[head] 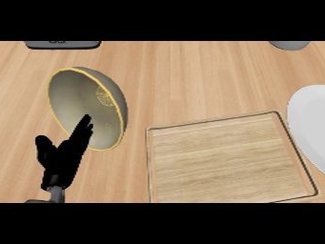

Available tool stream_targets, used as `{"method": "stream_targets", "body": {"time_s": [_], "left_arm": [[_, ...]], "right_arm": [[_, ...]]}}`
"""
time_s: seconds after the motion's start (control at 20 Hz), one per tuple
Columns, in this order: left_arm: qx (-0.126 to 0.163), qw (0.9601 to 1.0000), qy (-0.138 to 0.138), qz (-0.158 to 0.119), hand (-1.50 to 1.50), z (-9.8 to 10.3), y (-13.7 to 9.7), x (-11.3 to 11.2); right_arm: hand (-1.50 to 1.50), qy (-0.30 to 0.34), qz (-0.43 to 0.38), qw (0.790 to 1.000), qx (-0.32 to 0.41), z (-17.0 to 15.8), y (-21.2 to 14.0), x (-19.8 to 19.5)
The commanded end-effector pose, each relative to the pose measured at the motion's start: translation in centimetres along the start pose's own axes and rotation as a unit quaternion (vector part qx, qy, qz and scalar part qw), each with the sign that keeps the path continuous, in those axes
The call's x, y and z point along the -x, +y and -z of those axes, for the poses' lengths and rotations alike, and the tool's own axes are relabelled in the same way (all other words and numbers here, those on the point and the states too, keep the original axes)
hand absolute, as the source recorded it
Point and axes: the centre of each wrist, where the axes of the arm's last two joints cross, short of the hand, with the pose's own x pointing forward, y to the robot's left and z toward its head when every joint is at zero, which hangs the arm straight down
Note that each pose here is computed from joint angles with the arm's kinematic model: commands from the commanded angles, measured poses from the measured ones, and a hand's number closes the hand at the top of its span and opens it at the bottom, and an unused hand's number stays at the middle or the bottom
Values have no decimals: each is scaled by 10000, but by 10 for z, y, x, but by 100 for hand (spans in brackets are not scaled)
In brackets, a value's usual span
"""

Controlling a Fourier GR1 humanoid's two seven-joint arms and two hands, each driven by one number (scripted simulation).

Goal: Pick the cupcake from the tray and place it in the plate

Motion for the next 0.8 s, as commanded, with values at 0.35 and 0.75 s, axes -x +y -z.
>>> {"method": "stream_targets", "body": {"time_s": [0.35, 0.75], "left_arm": [[3, 9993, 367, 36, 0, -7, -9, 16], [-142, 9993, 332, -25, 0, -1, 13, 11]], "right_arm": [[-150, 3, 1742, 9821, 712, -11, -20, 10], [-150, -109, 2504, 9676, -298, -69, -79, 49]]}}
